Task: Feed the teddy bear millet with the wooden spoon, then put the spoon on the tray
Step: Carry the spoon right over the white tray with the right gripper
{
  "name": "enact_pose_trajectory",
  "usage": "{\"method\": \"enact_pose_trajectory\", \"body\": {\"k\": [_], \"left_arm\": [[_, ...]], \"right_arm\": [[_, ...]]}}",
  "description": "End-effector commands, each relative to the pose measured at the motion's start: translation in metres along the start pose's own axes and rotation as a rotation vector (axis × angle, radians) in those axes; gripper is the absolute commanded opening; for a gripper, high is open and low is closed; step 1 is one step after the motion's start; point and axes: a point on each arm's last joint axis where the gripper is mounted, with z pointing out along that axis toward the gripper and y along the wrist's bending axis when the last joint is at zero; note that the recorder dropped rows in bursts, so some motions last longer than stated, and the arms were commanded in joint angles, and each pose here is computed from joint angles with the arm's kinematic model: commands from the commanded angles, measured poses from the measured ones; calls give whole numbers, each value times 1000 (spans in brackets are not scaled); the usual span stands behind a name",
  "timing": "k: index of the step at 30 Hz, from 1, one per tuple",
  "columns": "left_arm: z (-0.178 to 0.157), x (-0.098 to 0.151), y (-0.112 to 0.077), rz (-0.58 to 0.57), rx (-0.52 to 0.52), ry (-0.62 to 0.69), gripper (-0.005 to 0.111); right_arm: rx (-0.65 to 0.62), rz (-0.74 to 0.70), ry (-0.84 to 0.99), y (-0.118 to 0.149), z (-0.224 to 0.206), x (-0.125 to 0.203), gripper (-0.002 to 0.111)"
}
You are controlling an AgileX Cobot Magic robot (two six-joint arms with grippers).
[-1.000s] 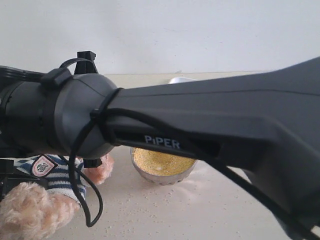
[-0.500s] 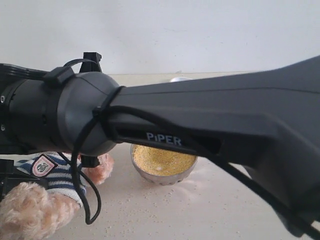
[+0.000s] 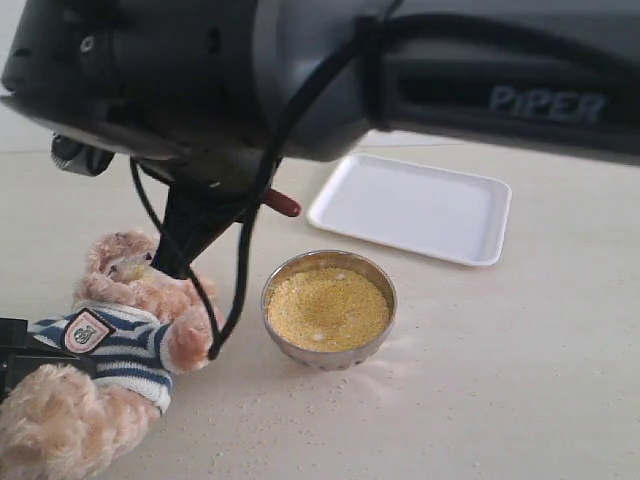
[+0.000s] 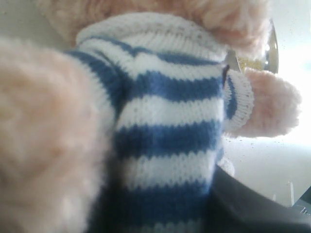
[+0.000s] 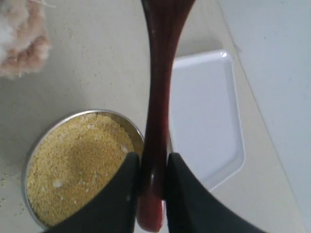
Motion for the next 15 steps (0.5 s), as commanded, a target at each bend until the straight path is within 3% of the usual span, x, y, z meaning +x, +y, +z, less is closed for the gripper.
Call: {"method": "enact_pose_trajectory", "body": {"k": [1, 9, 15], "left_arm": [[-2, 1, -3, 8, 15, -9, 5], [-2, 1, -3, 8, 15, -9, 5], [-2, 1, -3, 8, 15, -9, 5]], "right_arm": [[-5, 114, 40, -21, -10, 30, 0], [-21, 340, -26, -41, -40, 106, 0], [6, 481, -60, -40, -46, 175, 0]]}}
